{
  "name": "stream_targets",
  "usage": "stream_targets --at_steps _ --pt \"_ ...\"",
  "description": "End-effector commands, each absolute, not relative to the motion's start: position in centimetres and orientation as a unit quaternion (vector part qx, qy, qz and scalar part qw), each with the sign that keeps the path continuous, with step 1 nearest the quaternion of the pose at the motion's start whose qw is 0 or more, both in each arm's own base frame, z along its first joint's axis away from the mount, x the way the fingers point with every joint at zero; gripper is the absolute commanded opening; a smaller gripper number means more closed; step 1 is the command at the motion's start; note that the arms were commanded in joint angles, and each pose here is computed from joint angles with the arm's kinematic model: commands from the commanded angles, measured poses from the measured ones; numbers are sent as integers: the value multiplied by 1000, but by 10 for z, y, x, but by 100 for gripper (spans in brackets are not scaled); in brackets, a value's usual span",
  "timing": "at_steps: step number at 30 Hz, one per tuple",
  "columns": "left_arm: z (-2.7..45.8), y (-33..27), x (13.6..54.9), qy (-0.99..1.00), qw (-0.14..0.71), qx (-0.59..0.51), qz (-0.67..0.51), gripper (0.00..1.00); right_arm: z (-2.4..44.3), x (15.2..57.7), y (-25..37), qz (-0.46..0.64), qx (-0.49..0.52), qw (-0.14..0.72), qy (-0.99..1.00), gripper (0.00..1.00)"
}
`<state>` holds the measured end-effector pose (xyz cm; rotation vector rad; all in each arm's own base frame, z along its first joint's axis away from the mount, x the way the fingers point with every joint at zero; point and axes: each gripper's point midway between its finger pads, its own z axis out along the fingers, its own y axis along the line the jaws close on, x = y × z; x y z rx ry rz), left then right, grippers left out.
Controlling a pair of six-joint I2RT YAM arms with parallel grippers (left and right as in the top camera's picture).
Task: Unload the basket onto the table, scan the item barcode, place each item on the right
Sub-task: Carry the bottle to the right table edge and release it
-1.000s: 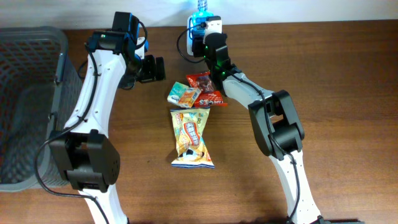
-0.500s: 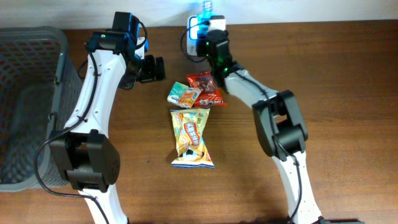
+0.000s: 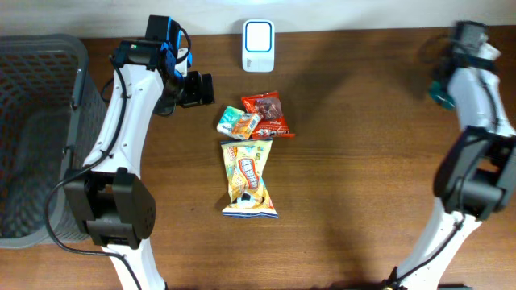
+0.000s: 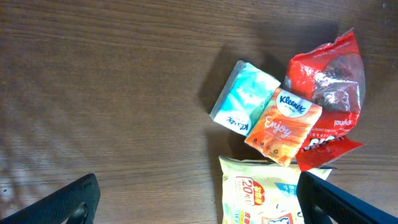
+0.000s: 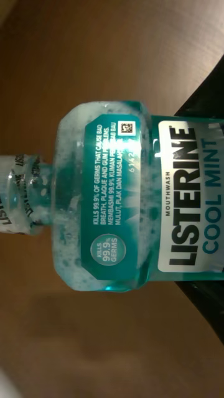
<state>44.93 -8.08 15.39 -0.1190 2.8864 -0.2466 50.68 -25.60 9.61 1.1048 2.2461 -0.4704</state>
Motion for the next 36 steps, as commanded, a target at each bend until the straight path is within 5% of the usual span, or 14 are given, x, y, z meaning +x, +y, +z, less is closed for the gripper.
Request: stream_targets --at_steps 1,12,19,24,31,36 --pt "154 -82 450 988 120 -40 -90 99 93 466 -310 -178 493 273 807 48" --pt "154 -82 450 988 120 -40 -90 99 33 351 -409 -204 604 194 745 55" --pt "154 -82 450 988 120 -40 -90 99 37 340 -432 -220 569 196 768 99" --pt "154 -82 450 988 120 -40 -90 99 72 361 -414 -149 558 239 781 99" --pt "154 -82 450 988 120 -40 -90 99 245 413 -331 -108 472 402 777 99" --pt "154 -82 450 988 120 -40 -90 99 252 466 -122 137 293 350 879 99"
